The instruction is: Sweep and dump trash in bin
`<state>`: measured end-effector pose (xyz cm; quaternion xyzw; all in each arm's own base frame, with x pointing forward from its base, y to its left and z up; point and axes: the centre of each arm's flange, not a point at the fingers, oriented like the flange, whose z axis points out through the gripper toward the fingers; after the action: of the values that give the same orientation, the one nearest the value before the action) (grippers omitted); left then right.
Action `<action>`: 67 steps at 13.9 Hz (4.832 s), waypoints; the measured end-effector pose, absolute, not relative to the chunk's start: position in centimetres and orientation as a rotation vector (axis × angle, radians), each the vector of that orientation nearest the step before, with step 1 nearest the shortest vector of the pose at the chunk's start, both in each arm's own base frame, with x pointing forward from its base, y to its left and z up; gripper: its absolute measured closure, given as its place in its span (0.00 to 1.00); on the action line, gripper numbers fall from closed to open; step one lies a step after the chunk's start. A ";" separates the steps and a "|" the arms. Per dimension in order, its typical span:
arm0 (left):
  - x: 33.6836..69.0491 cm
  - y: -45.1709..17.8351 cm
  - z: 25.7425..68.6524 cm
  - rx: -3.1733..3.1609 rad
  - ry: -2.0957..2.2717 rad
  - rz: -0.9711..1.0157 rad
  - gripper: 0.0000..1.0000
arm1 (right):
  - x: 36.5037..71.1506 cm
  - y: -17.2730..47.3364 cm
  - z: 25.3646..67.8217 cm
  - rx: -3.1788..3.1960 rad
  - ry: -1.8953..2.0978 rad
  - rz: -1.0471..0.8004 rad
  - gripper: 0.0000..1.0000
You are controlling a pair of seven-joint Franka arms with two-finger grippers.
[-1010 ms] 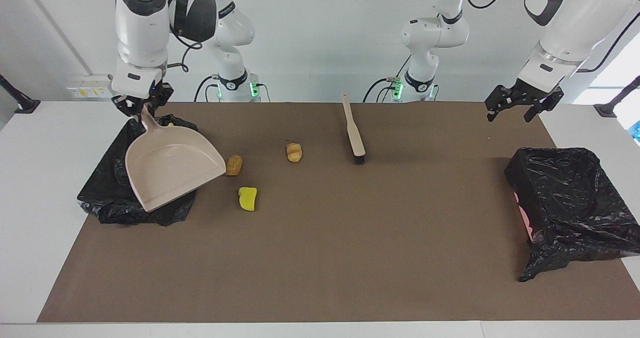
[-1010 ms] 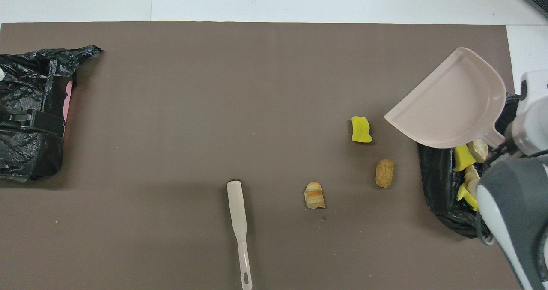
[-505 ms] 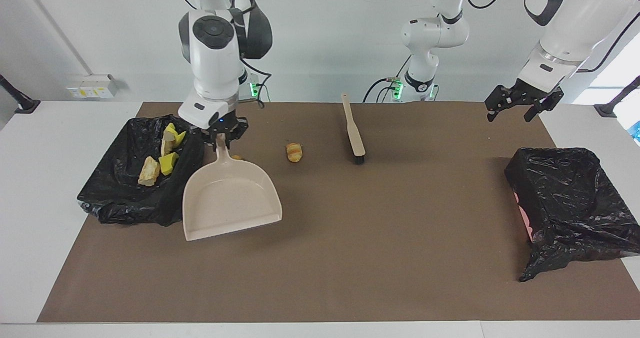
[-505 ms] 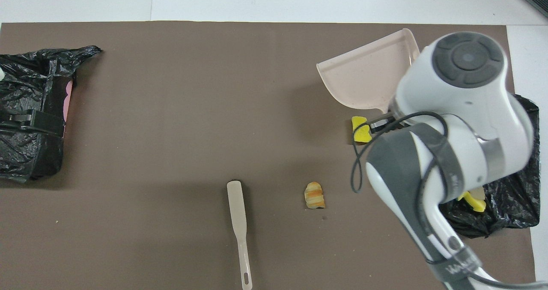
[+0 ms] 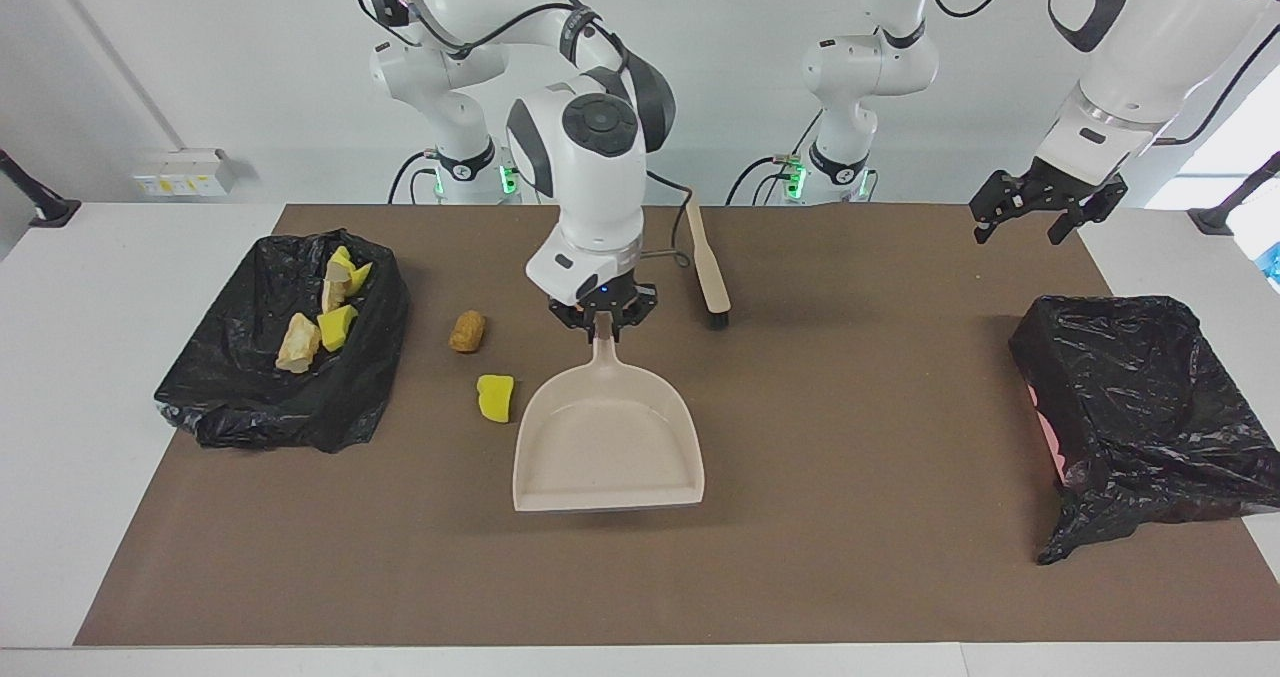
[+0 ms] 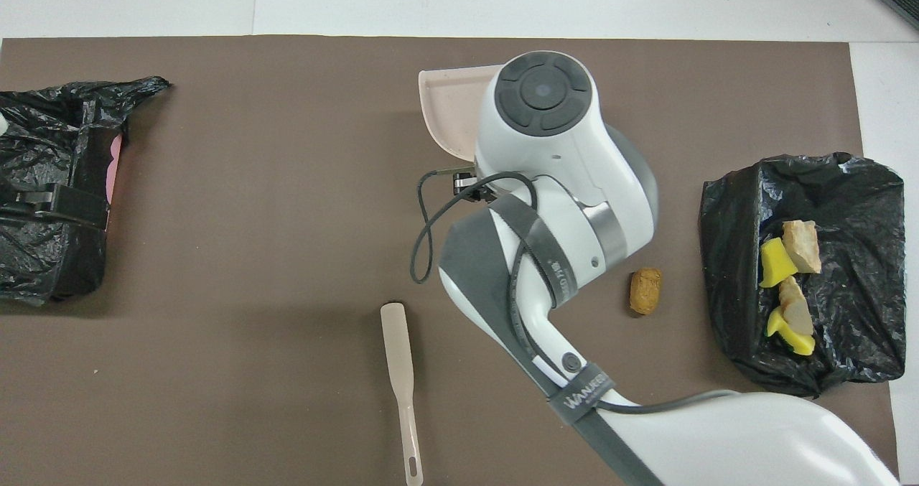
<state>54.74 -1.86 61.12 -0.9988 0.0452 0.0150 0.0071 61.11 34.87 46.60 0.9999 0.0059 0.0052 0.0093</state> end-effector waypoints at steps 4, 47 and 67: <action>54.7 -1.9 61.1 -3.124 0.141 0.047 0.00 | 61.4 41.8 41.5 3.156 -0.085 0.023 0.69; 54.7 -1.9 61.1 -3.124 0.141 0.047 0.00 | 39.4 46.1 42.5 3.162 0.150 -0.234 0.39; 55.3 -4.2 61.0 -3.120 0.206 -0.003 0.00 | 28.9 46.5 33.7 3.156 0.240 -0.352 0.74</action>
<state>55.26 -4.20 61.02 -0.9978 0.0660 -0.0008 0.0072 28.93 46.55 33.69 0.9908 0.0754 -0.1106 -0.0216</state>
